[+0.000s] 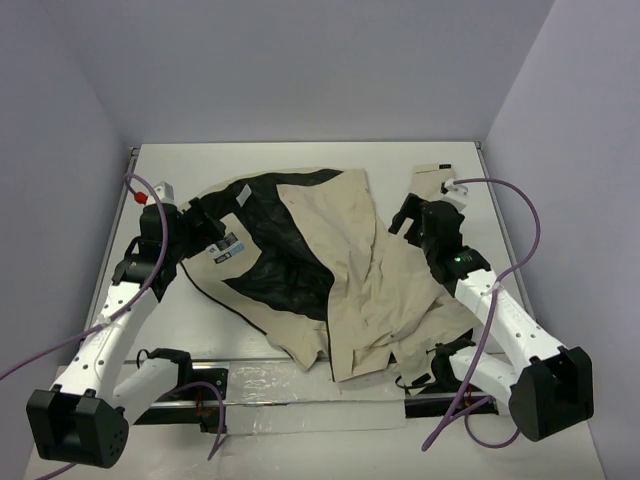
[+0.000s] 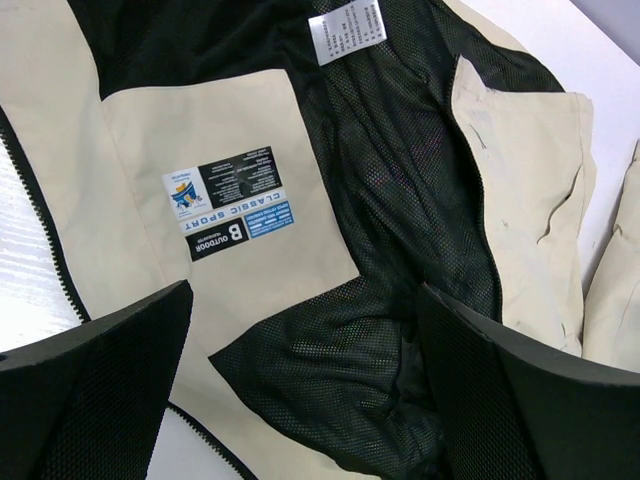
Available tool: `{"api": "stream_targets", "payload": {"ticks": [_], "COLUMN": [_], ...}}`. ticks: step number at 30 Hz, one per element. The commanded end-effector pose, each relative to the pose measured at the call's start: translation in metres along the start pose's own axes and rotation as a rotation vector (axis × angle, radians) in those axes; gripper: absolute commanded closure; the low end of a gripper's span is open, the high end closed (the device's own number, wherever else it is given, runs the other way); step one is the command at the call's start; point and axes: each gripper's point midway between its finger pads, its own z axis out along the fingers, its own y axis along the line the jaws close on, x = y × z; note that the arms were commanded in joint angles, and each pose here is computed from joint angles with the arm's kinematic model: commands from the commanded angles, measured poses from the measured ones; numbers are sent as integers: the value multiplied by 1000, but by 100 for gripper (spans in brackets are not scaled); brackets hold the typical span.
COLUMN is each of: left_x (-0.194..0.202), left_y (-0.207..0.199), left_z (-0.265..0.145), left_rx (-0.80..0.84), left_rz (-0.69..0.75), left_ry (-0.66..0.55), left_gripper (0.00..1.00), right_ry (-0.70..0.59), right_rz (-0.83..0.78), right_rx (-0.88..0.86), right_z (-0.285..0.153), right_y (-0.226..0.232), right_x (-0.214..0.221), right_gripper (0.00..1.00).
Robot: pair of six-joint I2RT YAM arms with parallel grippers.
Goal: Zip up the jacket
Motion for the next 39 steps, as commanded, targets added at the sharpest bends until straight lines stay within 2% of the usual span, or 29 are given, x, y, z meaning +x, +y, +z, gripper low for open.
{"api": "stream_targets", "payload": {"ticks": [1, 5, 7, 11, 16, 20, 25, 28, 29, 31, 33, 36, 38, 39], "left_x": [-10, -1, 8, 19, 30, 42, 71, 89, 91, 96, 98, 99, 98, 99], "left_y": [-8, 20, 33, 42, 60, 72, 83, 84, 86, 90, 95, 98, 98, 98], "left_z": [-5, 5, 11, 19, 18, 19, 22, 28, 31, 35, 38, 46, 52, 52], "left_rx": [20, -115, -190, -259, -331, -339, -355, -333, -334, -346, -358, -362, -361, -361], "left_rz": [-20, -46, -65, -127, -251, -364, -441, -480, -486, -493, -494, -476, -474, -474], "left_ry": [-29, -25, 14, 58, 42, 58, 102, 138, 136, 134, 125, 116, 113, 114], "left_gripper": [1, 1, 1, 1, 1, 4, 5, 4, 3, 3, 5, 18, 36, 36], "right_ry": [-20, 32, 65, 115, 201, 267, 326, 358, 367, 382, 380, 352, 310, 308], "right_rz": [-1, -21, -50, -168, -335, -417, -453, -463, -466, -469, -463, -435, -410, -406], "right_rx": [-29, -102, -126, -161, -275, -336, -325, -317, -317, -310, -294, -272, -252, -250], "right_z": [-1, 1, 2, -3, -15, -19, -13, -9, -8, -7, -6, -6, -7, -7], "right_y": [10, 23, 32, 58, 110, 142, 148, 146, 145, 142, 138, 135, 134, 133], "right_x": [-10, 2, 11, 33, 71, 101, 125, 137, 140, 146, 146, 140, 127, 126], "right_gripper": [0, 0, 0, 0, 0, 0, 0, 6, 10, 25, 52, 82, 100, 100]}}
